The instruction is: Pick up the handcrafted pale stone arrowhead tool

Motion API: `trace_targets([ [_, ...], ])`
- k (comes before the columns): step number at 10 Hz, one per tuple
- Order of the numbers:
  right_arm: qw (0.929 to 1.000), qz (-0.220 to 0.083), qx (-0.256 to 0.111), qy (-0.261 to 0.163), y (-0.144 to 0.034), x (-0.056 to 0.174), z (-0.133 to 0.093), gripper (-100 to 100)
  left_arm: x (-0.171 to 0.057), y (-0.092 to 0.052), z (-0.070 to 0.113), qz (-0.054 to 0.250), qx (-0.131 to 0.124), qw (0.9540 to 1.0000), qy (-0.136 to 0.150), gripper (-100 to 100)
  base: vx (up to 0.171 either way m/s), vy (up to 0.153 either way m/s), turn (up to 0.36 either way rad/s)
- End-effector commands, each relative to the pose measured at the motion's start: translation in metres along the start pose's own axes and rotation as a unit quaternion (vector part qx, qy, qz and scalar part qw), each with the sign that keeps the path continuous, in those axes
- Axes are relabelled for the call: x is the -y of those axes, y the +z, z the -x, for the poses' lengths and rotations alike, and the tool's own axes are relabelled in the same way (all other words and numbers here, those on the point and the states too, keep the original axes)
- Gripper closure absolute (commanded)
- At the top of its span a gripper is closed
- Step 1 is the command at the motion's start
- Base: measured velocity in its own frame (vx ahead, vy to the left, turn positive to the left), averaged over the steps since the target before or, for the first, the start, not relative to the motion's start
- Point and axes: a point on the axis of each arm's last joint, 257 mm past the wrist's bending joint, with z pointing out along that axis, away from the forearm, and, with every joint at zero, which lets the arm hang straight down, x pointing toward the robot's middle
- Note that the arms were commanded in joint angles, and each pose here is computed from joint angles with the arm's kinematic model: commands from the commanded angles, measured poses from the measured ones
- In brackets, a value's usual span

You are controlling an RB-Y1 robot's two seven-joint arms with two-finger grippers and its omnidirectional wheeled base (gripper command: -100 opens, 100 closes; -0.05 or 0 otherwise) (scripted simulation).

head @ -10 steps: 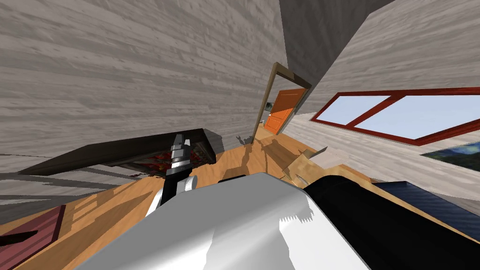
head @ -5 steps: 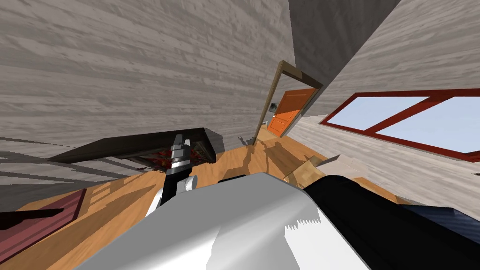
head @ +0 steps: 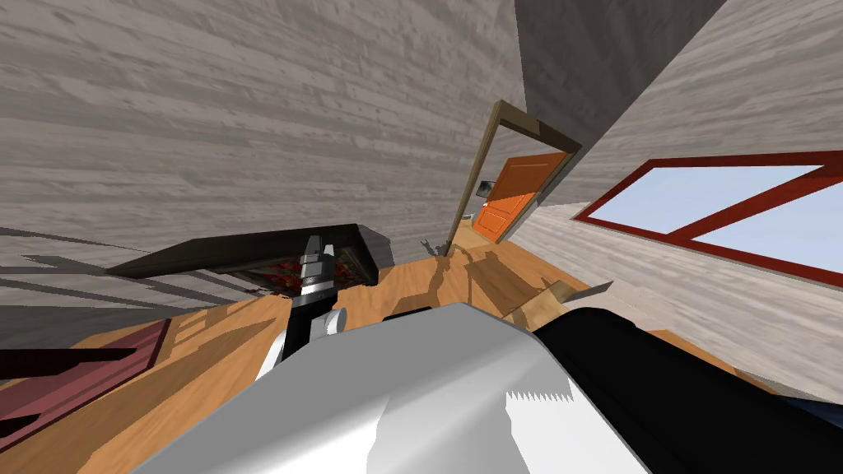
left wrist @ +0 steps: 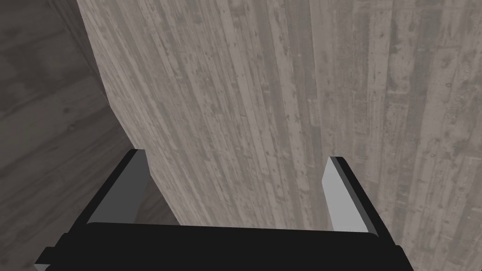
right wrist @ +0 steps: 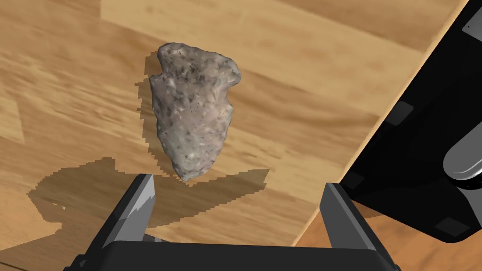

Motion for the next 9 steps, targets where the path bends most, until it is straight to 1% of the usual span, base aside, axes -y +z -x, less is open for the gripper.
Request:
trace_targets([
  [1, 0.9999, 0.004, -0.011, -0.005, -0.002, -0.003, -0.008, -100, 0.000, 0.000, 0.000, 0.000, 0.000, 1.0000, 0.000, 0, 0.011, -0.172, 0.166],
  [2, 1.0000, 0.003, -0.007, -0.003, -0.001, -0.002, -0.005, -100, 0.000, 0.000, 0.000, 0.000, 0.000, 1.0000, 0.000, 0, 0.002, -0.078, 0.036],
  [3, 1.0000, 0.003, -0.007, -0.003, -0.001, -0.001, -0.005, 0, 0.000, 0.000, 0.000, 0.000, 0.000, 1.0000, 0.000, 0, 0.001, -0.015, -0.002],
  [4, 1.0000, 0.002, -0.009, 0.001, 0.009, -0.012, -0.005, -100, 0.000, 0.000, 0.000, 0.000, 0.000, 1.0000, 0.000, 0, -0.004, -0.043, 0.052],
  [5, 0.9999, 0.001, -0.011, 0.002, 0.008, -0.011, -0.007, -100, 0.000, 0.000, 0.000, 0.000, 0.000, 1.0000, 0.000, 0, -0.008, -0.047, 0.053],
  [7, 1.0000, 0.002, -0.009, 0.001, 0.009, -0.012, -0.005, -100, 0.000, 0.000, 0.000, 0.000, 0.000, 1.0000, 0.000, 0, -0.003, -0.011, 0.001],
  [8, 0.9999, 0.002, -0.010, 0.005, 0.019, -0.023, -0.004, -100, 0.000, 0.000, 0.000, 0.000, 0.000, 1.0000, 0.000, 0, -0.007, -0.024, 0.068],
  [9, 0.9999, 0.000, -0.013, 0.006, 0.018, -0.022, -0.007, -100, 0.000, 0.000, 0.000, 0.000, 0.000, 1.0000, 0.000, 0, -0.007, -0.039, 0.048],
])
